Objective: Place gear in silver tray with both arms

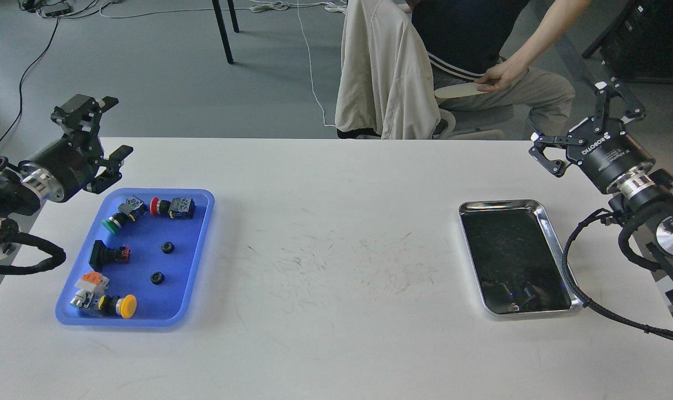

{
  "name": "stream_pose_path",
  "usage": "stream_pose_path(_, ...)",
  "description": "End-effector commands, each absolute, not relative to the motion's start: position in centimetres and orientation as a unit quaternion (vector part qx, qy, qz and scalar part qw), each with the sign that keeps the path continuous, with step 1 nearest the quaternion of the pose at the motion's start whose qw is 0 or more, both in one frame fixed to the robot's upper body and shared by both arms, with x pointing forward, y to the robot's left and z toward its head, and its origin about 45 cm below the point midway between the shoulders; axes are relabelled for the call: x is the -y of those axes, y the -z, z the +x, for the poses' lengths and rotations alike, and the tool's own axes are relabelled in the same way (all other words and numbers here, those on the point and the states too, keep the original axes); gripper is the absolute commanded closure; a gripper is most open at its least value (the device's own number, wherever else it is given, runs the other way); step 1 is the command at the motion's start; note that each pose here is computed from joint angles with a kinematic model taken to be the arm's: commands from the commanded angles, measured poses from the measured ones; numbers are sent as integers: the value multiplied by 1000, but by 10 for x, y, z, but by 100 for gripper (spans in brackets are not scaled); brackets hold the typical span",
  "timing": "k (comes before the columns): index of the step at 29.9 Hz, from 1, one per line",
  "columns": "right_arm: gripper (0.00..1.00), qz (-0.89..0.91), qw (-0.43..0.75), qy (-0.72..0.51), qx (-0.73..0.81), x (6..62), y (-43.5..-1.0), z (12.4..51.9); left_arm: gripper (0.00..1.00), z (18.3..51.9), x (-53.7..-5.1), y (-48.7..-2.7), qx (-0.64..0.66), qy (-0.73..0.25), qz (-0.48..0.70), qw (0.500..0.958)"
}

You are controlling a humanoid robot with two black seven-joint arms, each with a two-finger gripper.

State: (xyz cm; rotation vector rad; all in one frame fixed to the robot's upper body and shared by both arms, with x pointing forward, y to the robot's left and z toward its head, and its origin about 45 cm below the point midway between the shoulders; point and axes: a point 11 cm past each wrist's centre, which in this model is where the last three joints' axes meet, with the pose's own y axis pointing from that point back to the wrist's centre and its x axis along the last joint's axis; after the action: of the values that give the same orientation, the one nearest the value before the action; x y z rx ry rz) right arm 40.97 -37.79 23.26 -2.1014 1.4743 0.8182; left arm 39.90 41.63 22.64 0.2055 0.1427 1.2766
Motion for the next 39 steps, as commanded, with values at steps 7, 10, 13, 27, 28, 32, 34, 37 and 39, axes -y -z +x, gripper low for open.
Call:
stream_pose_path(7, 1, -759, 224, -294, -535, 380, -234, 410, 0, 368, -386, -237, 164, -410, 343, 829)
stream_pose_path(10, 1, -759, 226, -293, -536, 381, -235, 410, 0, 356, -375, -243, 251, -333, 407, 813)
stream_pose_path(13, 1, -757, 227, -293, -538, 382, -234, 410, 0, 342, -371, -229, 309, -261, 466, 787)
stream_pose_path(27, 1, -756, 224, -294, -541, 385, -232, 408, 1, 316, -367, -156, 400, -125, 552, 721)
stream_pose_path(28, 1, -755, 224, -294, -541, 386, -232, 407, 2, 315, -368, -151, 395, -122, 554, 722)
stream_pose_path(32, 1, -755, 224, -294, -542, 386, -232, 407, 4, 311, -370, -138, 395, -112, 560, 720)
stream_pose_path(34, 1, -755, 225, -294, -541, 385, -232, 407, 4, 311, -372, -138, 395, -115, 561, 718)
stream_pose_path(37, 1, -755, 224, -294, -541, 386, -232, 407, 5, 314, -366, -132, 403, -122, 552, 719)
stream_pose_path(39, 1, -755, 223, -295, -541, 385, -231, 407, 5, 316, -368, -129, 410, -123, 555, 713)
